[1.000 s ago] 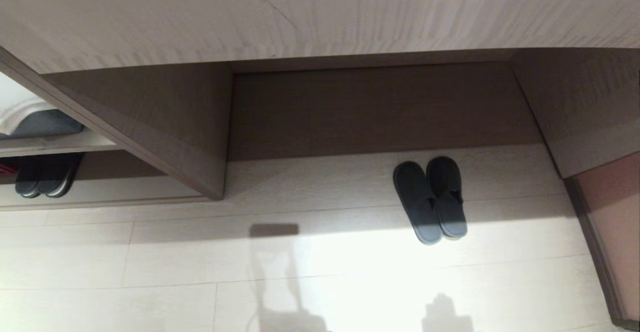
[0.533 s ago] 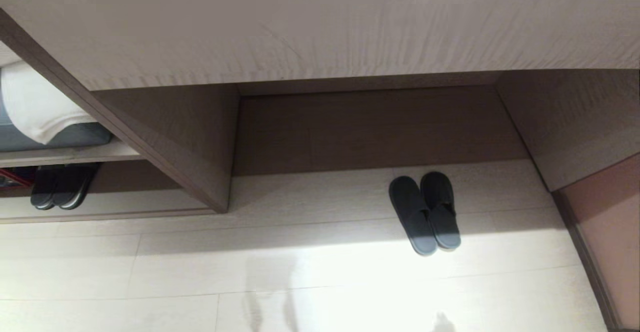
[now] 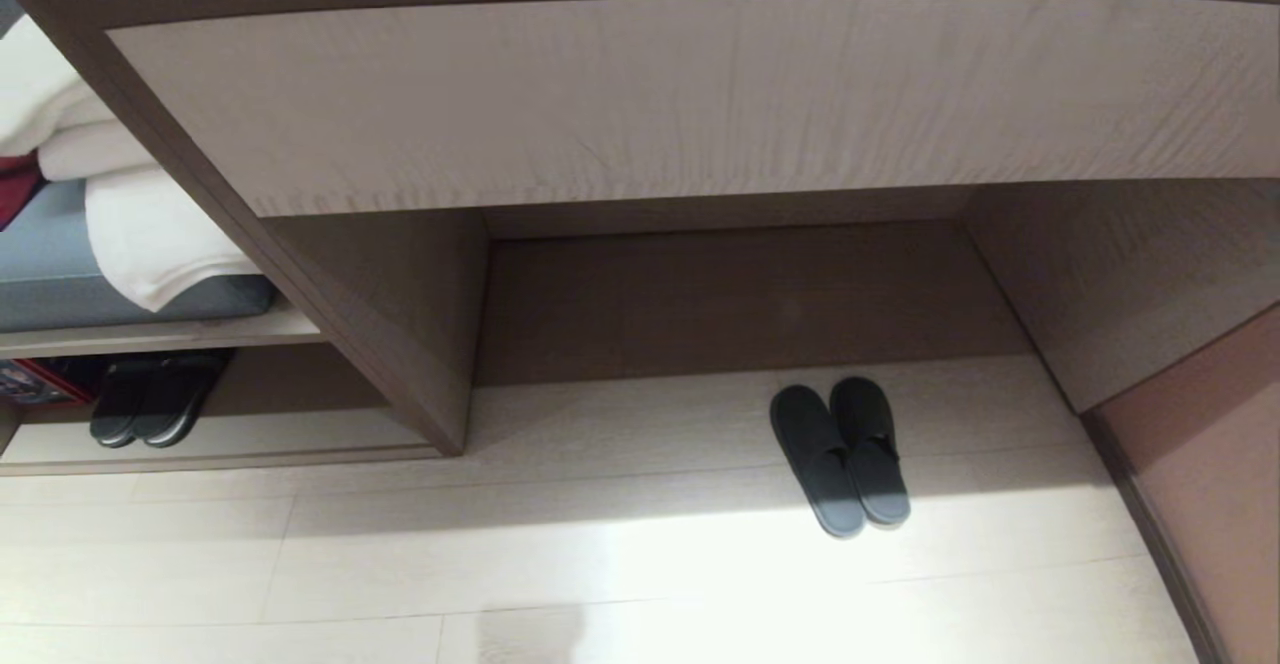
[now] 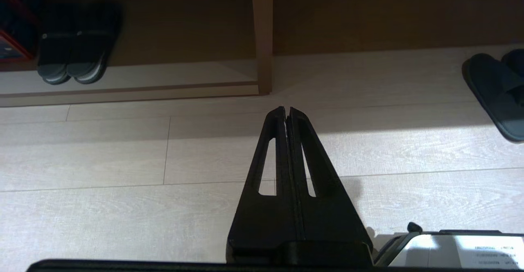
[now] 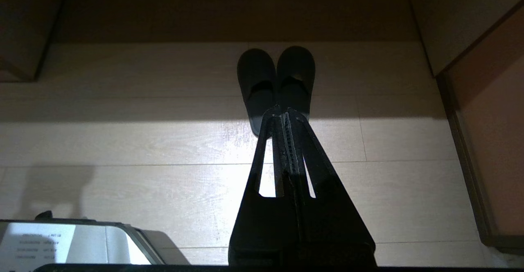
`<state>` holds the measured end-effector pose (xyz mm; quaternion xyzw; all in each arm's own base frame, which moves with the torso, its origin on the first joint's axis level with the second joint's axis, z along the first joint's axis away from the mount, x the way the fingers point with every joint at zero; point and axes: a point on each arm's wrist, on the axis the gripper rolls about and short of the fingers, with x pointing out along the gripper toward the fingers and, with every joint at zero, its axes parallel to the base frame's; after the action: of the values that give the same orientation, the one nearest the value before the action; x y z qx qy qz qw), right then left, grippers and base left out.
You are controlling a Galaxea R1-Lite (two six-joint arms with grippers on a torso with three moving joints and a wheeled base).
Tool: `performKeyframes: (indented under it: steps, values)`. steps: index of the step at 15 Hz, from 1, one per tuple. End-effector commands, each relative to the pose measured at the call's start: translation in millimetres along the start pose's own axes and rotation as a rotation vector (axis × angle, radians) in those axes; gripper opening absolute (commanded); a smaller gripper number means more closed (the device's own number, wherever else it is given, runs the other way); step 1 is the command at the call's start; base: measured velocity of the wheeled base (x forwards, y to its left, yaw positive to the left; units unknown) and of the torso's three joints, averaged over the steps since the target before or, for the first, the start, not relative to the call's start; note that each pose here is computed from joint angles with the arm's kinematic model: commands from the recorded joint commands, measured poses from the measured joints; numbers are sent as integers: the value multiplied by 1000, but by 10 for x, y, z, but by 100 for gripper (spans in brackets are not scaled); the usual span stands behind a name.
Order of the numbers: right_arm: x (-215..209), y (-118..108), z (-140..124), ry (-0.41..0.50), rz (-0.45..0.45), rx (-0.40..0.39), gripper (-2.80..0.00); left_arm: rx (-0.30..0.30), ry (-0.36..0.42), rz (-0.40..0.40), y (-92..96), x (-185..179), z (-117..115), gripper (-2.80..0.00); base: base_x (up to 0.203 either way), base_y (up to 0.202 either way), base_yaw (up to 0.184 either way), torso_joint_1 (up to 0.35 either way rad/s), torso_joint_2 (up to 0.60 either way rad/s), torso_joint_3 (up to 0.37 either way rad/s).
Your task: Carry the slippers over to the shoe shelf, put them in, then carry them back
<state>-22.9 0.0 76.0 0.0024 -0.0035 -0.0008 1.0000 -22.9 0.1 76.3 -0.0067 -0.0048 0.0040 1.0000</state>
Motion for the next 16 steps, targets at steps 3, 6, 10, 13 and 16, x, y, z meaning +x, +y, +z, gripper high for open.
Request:
performKeyframes:
  steps: [3, 6, 10, 13, 16]
  values:
    - [2, 0, -3, 2, 0, 0, -280, 0, 0, 1, 0, 1, 1, -280, 0, 0, 0, 2, 2, 200]
    - [2, 0, -3, 2, 0, 0, -280, 0, 0, 1, 0, 1, 1, -280, 0, 0, 0, 0, 3, 209]
    - [2, 0, -3, 2, 0, 0, -280, 0, 0, 1, 0, 1, 1, -280, 0, 0, 0, 0, -1, 202]
    - [2, 0, -3, 2, 0, 1, -280, 0, 0, 1, 0, 1, 1, -280, 0, 0, 0, 4, 1, 206]
    - [2, 0, -3, 2, 0, 0, -280, 0, 2, 1, 0, 1, -1, -280, 0, 0, 0, 2, 2, 201]
